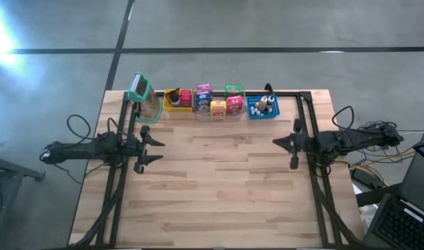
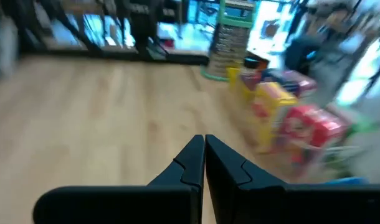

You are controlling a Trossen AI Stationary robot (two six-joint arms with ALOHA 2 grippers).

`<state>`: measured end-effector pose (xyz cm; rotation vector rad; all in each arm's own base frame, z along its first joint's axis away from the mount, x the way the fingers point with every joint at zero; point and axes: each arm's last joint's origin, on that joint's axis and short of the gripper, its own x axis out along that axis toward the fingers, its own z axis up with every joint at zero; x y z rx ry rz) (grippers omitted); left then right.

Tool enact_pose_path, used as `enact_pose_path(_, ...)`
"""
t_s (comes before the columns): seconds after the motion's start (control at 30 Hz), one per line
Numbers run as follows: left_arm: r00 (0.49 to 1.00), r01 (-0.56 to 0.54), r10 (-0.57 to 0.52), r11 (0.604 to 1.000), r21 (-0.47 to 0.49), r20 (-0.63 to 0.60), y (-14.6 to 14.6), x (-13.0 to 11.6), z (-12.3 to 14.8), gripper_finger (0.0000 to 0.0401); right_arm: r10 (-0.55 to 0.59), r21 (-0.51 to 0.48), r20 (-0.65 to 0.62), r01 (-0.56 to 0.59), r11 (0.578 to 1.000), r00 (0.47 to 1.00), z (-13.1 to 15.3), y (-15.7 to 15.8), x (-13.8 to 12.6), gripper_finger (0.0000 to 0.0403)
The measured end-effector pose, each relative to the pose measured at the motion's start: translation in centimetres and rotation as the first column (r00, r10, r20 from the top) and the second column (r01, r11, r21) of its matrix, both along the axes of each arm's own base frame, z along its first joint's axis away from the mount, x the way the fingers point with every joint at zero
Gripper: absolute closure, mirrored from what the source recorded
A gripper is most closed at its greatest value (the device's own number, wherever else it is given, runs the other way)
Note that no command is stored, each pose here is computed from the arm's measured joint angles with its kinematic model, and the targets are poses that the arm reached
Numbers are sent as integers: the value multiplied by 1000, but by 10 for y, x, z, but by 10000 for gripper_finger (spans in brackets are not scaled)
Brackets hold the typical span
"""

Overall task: Pick & Place Kitchen Items
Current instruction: Return to Home Position

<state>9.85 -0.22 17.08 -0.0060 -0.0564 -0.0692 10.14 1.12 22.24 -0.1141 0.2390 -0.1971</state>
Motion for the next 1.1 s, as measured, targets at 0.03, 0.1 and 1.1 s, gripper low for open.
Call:
enact_pose_path(0.03,1000,0,0,1000,0,0,0,0,0,175,2,61,20,-3,998,1000,0,0,1,394)
enact_pose_path(0.1,1000,0,0,1000,0,0,0,0,0,175,-21,142,50,13,990,999,-1,-2,2,394)
enact_pose_path(1.1,1000,-1,1,1000,0,-15,0,1,-1,175,85,88,257,-111,990,963,-55,-24,-4,394)
